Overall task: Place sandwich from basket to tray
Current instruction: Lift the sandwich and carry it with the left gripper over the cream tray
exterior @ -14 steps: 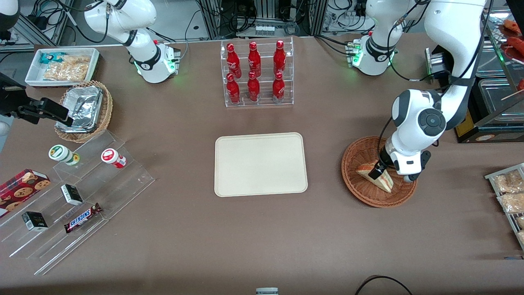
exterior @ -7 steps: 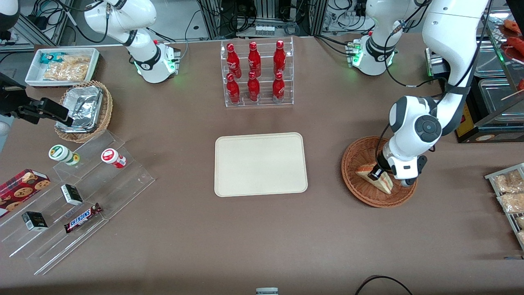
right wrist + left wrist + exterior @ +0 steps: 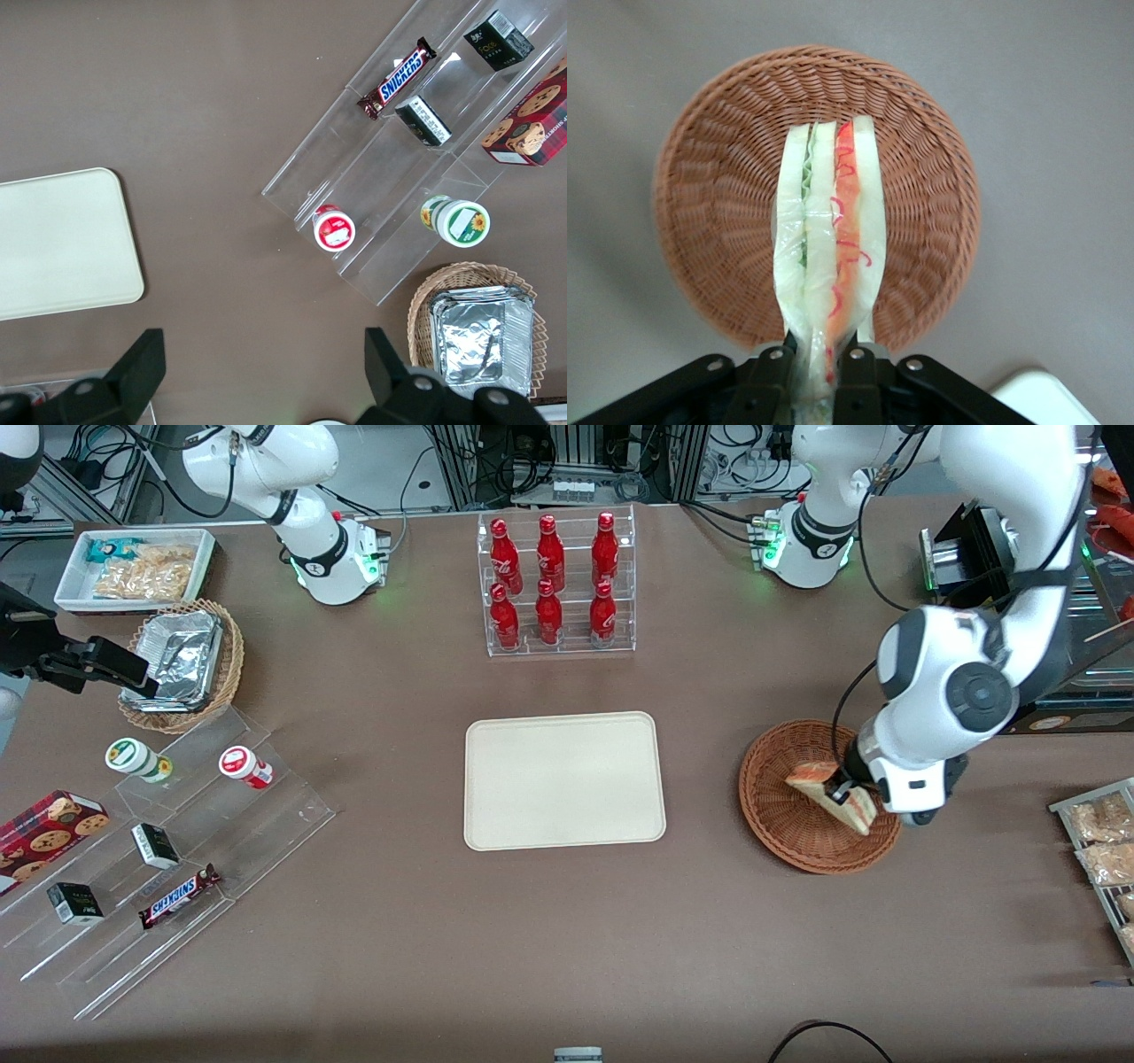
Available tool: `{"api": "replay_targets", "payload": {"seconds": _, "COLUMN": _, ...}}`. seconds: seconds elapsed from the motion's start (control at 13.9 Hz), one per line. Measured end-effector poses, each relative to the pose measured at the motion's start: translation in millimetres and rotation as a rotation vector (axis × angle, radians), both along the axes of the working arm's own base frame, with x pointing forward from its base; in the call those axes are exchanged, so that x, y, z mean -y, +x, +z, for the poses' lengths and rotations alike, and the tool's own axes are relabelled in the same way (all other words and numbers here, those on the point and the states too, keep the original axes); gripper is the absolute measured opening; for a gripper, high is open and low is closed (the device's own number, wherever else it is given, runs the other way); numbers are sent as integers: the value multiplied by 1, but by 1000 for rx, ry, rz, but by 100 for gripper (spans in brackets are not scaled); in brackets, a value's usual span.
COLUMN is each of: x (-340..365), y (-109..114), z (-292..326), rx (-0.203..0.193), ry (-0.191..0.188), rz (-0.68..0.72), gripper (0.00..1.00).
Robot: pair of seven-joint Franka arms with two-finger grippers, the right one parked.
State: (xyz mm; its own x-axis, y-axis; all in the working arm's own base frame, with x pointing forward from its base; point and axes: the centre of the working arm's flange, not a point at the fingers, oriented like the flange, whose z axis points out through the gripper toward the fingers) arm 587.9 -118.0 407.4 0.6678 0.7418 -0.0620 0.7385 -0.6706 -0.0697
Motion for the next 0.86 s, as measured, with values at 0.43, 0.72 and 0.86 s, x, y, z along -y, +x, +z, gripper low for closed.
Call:
{"api": "replay_targets", "payload": {"seconds": 0.43, "x": 158, "y": -23, "z": 34, "rx": -3, "ry": -15, "rz": -258, "gripper": 15}}
{"api": "replay_targets", "payload": {"seconds": 0.72, "x": 264, "y": -43, "z": -15, "rx": 23, "ry": -58, "rz": -415, "gripper": 15}}
{"api": "replay_targets", "payload": {"seconds": 0.86, "x": 313, "y": -60, "z": -46, "rx": 55, "ry": -84, "rz": -489, "gripper": 15}}
